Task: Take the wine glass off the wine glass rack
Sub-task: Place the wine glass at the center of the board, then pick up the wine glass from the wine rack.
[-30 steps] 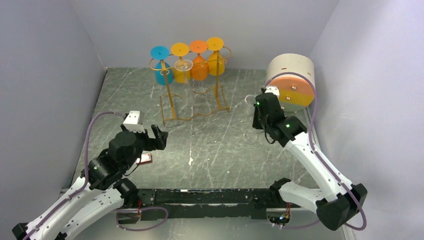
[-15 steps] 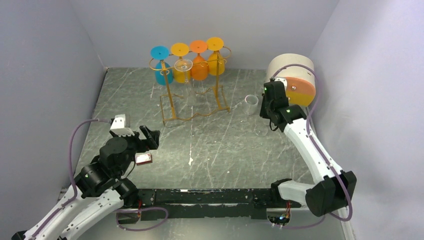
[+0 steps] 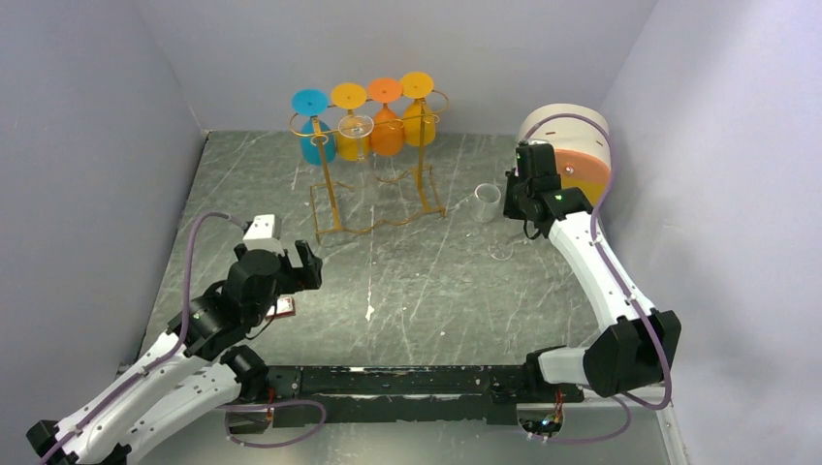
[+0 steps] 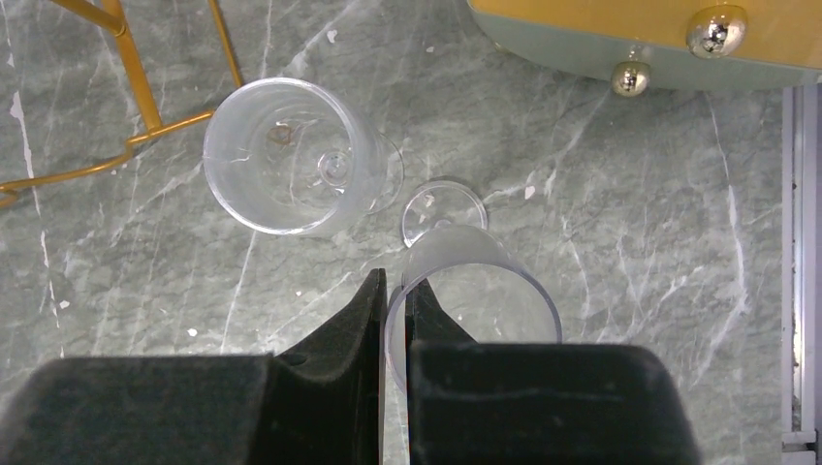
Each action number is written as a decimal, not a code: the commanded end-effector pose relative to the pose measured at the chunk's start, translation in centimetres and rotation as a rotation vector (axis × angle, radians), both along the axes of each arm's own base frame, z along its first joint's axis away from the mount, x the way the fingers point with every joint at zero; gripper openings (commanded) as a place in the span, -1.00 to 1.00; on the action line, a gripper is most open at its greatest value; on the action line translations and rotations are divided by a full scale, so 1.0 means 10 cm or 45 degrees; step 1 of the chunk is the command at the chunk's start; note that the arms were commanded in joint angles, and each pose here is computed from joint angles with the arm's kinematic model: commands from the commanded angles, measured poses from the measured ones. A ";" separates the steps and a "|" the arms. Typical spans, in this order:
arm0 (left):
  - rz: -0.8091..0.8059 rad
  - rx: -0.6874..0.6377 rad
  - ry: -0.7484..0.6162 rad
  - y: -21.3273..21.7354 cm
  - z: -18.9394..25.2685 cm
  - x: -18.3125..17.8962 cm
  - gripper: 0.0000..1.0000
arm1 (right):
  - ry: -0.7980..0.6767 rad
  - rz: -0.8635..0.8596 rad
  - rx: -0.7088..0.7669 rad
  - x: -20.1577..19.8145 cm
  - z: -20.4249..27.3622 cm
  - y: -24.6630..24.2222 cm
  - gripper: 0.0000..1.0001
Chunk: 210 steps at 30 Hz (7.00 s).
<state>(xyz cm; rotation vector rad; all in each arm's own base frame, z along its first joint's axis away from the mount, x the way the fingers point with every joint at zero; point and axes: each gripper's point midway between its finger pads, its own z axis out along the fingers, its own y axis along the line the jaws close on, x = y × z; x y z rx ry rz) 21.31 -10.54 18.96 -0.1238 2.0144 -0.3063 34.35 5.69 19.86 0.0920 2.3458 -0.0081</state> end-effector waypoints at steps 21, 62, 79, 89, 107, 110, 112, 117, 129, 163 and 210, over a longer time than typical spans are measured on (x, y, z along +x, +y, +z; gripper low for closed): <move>0.042 -0.121 -0.058 0.07 0.17 -0.08 0.99 | -0.031 0.022 -0.034 0.22 0.10 0.00 -0.58; 0.031 -0.003 0.114 -0.02 -0.09 -0.04 0.99 | -0.420 0.554 1.063 -0.60 1.15 2.20 -0.10; 0.163 -0.085 -0.001 0.19 0.12 -0.05 0.99 | -0.742 0.600 0.563 -0.48 1.73 2.78 0.95; 0.201 -0.149 -0.048 0.27 0.21 -0.09 0.99 | -0.714 0.614 0.871 -0.31 2.02 2.94 1.00; 0.214 -0.111 0.040 0.24 0.07 -0.10 0.99 | -0.733 0.322 0.895 0.40 1.94 2.98 0.51; 0.219 -0.112 0.046 0.25 0.06 -0.10 0.99 | -0.755 0.266 0.881 0.48 1.90 2.93 0.41; 0.224 -0.115 0.042 0.25 0.06 -0.11 0.99 | -0.777 0.279 0.899 0.52 1.91 2.94 0.25; 0.218 -0.142 0.016 0.26 0.10 -0.11 0.99 | -0.754 0.288 0.906 0.67 1.85 2.97 0.02; 0.220 -0.155 0.007 0.26 0.11 -0.12 0.99 | -0.700 0.292 0.901 0.81 1.71 3.04 -0.18; 0.175 -0.213 -0.048 0.23 0.19 -0.14 1.00 | -0.622 0.304 1.042 0.76 1.70 3.04 -0.43; 0.190 -0.179 -0.004 0.23 0.12 -0.13 1.00 | -0.455 0.529 1.488 0.50 2.14 3.08 -1.00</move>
